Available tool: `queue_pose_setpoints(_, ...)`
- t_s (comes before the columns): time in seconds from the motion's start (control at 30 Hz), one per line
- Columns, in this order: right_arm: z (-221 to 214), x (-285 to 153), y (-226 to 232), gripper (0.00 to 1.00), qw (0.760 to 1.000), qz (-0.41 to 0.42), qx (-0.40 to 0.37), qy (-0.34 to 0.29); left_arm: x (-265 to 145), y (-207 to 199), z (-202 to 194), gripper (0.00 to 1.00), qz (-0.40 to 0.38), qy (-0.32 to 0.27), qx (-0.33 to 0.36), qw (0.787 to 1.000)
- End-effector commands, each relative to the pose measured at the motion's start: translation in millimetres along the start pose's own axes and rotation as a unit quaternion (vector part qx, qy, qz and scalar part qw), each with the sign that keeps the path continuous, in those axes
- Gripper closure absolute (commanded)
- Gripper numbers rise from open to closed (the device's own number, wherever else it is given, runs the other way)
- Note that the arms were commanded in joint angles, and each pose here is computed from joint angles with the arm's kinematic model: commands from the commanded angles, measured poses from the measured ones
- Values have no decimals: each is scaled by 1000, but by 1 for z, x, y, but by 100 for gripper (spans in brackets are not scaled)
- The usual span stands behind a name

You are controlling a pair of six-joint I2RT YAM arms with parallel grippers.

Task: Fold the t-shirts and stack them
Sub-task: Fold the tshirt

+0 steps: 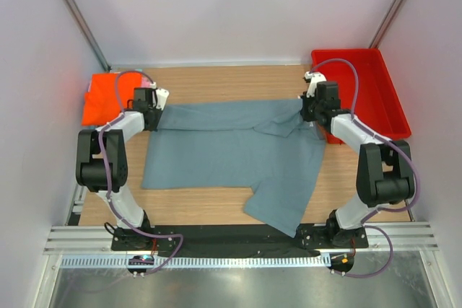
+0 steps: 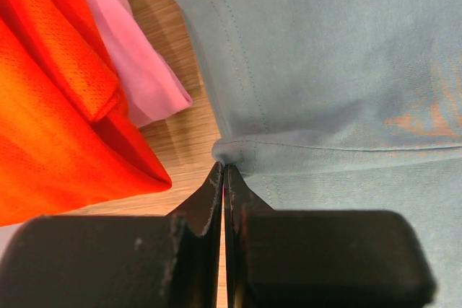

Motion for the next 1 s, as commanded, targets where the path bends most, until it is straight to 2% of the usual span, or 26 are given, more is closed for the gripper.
queue_pose_setpoints(0.0,41,17,-5,99,998,-14,-15,-62,4,7,9,100,11,-21,-12,1000)
queue_pose_setpoints(0.2,61,37,-13,99,996,-32,-19,-78,5,6,8,100,12,-19,-13,1000)
queue_pose_setpoints(0.5,60,58,-23,99,995,-65,-28,-69,6,5,6,100,9,-16,-15,1000)
queue_pose_setpoints(0.53,60,58,-26,95,994,-77,-27,-67,6,5,6,100,9,-16,-15,1000)
queue_pose_setpoints(0.57,62,56,-27,81,994,-83,-26,-68,6,5,6,100,9,-16,-16,1000)
queue_pose_setpoints(0.63,62,47,-31,66,992,-101,-25,-69,6,4,6,100,8,-18,-18,1000)
queue_pose_setpoints(0.67,74,30,-31,58,990,-104,-29,-93,6,4,6,100,7,-17,-18,1000)
queue_pose_setpoints(0.77,74,5,-24,49,989,-87,-45,-115,4,5,6,100,9,-18,-19,1000)
queue_pose_setpoints(0.83,72,-16,-15,48,990,-57,-53,-121,4,5,6,100,11,-18,-21,1000)
queue_pose_setpoints(0.87,69,-20,-2,48,991,-1,-59,-123,4,6,6,100,16,-16,-23,999)
queue_pose_setpoints(0.97,47,-25,22,49,993,85,-38,-76,3,6,4,100,21,-13,-29,999)
Point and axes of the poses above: each gripper's point midway between its finger pads, its own x axis out along the fingers, its own y axis along the line the jaws close on, z = x × y, the point moved 6 cm from there along -x, back along the fingers, and after that the axes turned 3 degrees about -x, right-handed, at the moved point
